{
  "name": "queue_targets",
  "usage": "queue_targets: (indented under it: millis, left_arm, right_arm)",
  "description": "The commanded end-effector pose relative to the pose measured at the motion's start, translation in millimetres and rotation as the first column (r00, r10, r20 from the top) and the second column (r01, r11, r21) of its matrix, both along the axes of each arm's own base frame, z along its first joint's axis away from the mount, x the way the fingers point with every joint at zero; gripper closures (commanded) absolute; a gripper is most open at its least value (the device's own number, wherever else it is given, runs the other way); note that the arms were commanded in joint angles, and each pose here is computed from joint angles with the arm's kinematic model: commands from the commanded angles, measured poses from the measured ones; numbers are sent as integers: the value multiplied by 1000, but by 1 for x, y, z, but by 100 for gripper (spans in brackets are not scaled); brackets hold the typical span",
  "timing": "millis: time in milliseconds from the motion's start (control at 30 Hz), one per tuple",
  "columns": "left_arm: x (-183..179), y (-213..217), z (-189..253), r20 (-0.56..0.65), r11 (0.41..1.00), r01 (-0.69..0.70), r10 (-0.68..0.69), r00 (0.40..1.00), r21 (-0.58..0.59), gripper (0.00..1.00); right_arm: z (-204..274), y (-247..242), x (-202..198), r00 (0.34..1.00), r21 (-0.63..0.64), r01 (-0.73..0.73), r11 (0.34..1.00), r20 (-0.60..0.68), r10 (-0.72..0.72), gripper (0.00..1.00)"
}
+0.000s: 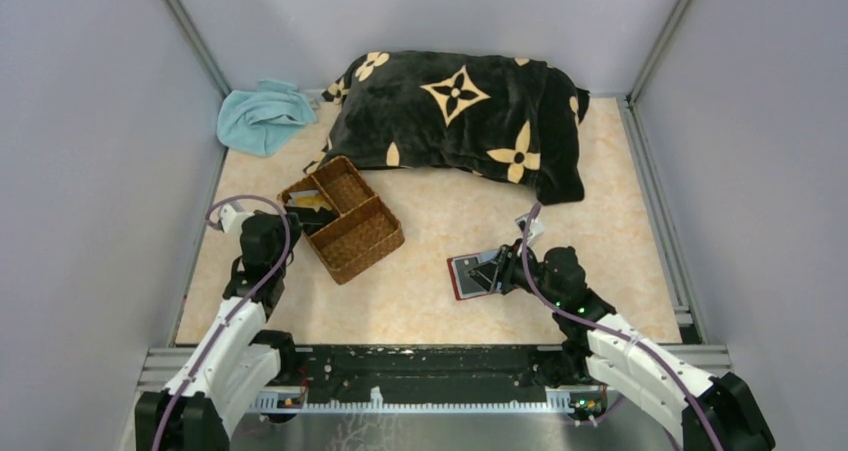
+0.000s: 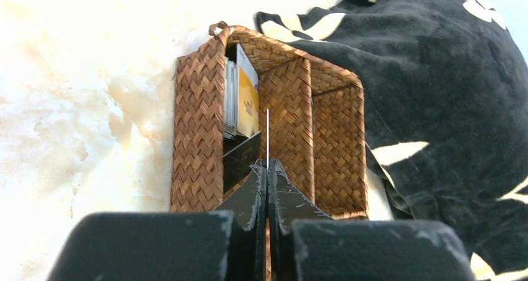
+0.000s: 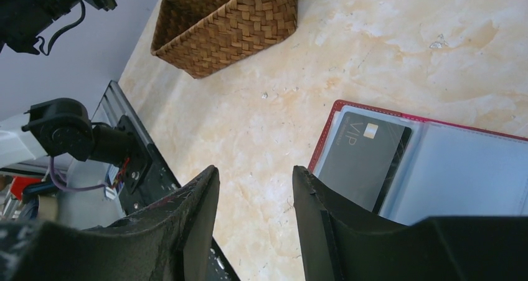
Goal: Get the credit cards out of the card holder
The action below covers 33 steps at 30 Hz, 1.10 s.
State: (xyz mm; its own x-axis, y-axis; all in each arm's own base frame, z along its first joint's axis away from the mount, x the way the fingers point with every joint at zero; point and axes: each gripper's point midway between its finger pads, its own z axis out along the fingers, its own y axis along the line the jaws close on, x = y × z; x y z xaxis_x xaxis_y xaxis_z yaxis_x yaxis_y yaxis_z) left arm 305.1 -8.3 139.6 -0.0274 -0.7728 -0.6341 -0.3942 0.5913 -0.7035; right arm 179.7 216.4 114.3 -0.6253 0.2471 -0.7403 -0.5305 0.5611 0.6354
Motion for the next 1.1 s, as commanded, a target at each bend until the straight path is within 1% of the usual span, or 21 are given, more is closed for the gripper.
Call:
queue_targets:
  millis: [0,100,233,633,667,800,867,933,1033,1067]
  left_arm:
    - [11,13,12,81,997,-75,76,994,-17,100]
    - [15,19,14,124,995,-100,99,987,-2,100]
    - [20,25,14,144,991,-130,126,982,20,100]
    - [33,41,2,148,975,-213,202,968,60,100]
    - [35,41,2,147,976,-211,200,969,62,95]
    - [40,38,2,143,979,-193,182,973,67,67]
    - [40,38,3,145,979,-189,176,974,78,56]
    - [39,38,5,146,979,-185,171,974,85,50]
    - [32,38,13,160,979,-188,174,972,74,49]
    - [29,39,22,185,979,-193,178,967,67,48]
  right_arm:
    - [15,4,1,999,40,-13,999,51,11,53]
    - [14,3,1,999,38,-14,999,51,12,53]
    - [12,3,0,999,33,-14,999,46,13,53]
    - [5,4,2,999,16,-14,1000,30,13,53]
    - [4,3,1,1000,15,-14,1000,27,14,53]
    - [2,3,1,1000,14,-10,1000,21,10,53]
    - [3,3,1,1000,16,-11,1000,22,11,53]
    - [2,3,0,1000,18,-12,1000,19,12,53]
    - [2,3,0,1000,21,-13,1000,18,12,53]
    - [2,3,-1,1000,21,-13,1000,18,12,53]
